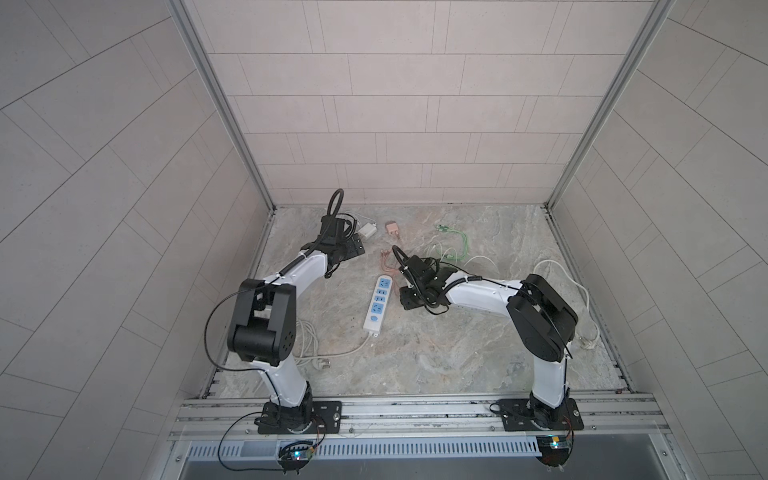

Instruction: Insert the plug

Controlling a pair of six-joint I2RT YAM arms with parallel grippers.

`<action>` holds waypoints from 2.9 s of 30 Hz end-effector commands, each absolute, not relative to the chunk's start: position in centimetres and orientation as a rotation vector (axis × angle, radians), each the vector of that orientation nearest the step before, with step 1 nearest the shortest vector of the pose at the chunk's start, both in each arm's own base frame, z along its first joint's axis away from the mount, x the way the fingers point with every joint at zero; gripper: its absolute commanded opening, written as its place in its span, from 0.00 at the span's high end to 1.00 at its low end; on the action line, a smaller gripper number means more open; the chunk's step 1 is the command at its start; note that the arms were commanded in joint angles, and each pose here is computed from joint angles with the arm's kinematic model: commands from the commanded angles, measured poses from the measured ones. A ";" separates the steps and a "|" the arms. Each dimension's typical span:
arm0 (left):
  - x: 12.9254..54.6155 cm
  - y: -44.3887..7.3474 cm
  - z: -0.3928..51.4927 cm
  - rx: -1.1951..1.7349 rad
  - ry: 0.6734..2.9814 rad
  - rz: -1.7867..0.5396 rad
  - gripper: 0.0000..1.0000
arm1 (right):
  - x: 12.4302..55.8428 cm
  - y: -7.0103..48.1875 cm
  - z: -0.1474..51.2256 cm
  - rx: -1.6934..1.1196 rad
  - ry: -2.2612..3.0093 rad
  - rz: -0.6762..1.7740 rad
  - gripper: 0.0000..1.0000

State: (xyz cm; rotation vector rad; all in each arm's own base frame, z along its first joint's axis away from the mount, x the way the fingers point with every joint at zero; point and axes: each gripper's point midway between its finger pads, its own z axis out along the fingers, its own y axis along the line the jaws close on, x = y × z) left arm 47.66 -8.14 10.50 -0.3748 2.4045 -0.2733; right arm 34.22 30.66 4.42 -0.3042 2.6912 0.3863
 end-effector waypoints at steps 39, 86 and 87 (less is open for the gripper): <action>59.9 -12.8 5.5 0.318 2.613 0.067 0.08 | 32.7 21.5 7.1 -0.142 2.666 0.460 0.63; 58.2 -15.2 2.8 0.295 2.731 -0.013 0.57 | 31.0 19.4 9.9 -0.127 2.578 0.467 0.67; 58.3 -15.1 3.1 0.279 2.721 -0.010 0.57 | 31.0 19.4 10.0 -0.127 2.576 0.468 0.67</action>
